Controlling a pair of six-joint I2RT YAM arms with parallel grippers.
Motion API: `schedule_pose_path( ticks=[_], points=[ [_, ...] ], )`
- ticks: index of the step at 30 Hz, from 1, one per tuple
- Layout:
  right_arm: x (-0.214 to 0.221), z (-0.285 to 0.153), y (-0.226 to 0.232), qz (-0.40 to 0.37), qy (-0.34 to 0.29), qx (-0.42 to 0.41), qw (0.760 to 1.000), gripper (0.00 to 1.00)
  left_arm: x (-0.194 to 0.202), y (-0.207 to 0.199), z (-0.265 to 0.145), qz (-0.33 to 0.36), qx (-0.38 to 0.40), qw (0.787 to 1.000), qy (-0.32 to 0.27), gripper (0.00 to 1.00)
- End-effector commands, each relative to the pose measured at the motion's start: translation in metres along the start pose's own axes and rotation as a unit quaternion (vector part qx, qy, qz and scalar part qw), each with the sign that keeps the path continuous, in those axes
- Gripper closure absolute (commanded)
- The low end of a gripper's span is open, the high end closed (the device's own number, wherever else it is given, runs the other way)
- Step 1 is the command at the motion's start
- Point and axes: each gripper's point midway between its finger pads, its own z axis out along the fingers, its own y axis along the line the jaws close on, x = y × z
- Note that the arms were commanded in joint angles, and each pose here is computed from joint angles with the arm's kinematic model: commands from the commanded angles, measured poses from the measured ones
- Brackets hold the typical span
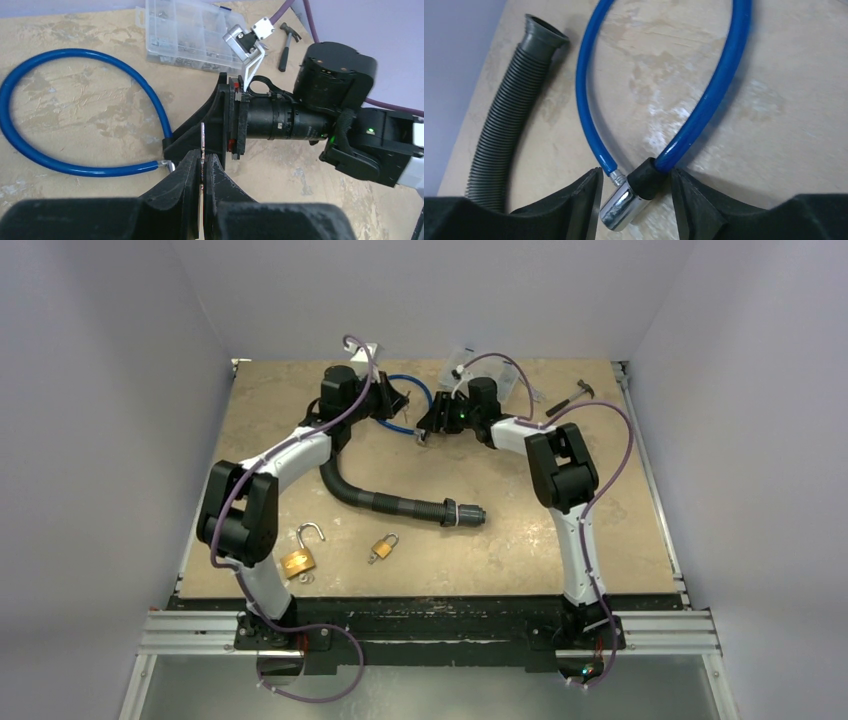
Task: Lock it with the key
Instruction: Place the lock at the center of the board, then place the key at the center of the board.
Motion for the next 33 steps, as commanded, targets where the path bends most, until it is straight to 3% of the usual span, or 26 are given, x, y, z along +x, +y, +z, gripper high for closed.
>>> schedule_pose_path(
  ticks=[1, 6, 11, 16, 21, 33],
  points=[
    [-0.058, -0.003, 0.044, -0.019, -0.073, -0.056, 0.996, 0.34, -0.021, 0.002, 0.014, 0.014, 0.010, 0.999, -0.027, 1.00],
    [-0.091, -0.041, 0.053, -0.033, -0.114, -0.049, 0.992, 0.15, -0.023, 0.012, 0.037, 0.033, 0.000, 0.999, -0.031, 1.00],
    [-0.112, -0.102, 0.048, -0.033, -0.149, -0.030, 0.988, 0.07, -0.017, 0.015, 0.069, 0.050, -0.003, 0.999, -0.015, 1.00],
    [-0.115, -0.167, 0.020, -0.030, -0.167, -0.008, 0.986, 0.05, 0.004, 0.009, 0.100, 0.061, 0.001, 0.998, 0.006, 1.00],
    [-0.119, -0.220, 0.027, -0.057, -0.190, -0.016, 0.980, 0.03, 0.033, 0.006, 0.125, 0.072, -0.001, 0.997, 0.034, 1.00],
    [-0.081, -0.247, 0.048, -0.082, -0.171, -0.041, 0.981, 0.02, 0.074, 0.015, 0.163, 0.087, -0.017, 0.993, 0.075, 1.00]
  ],
)
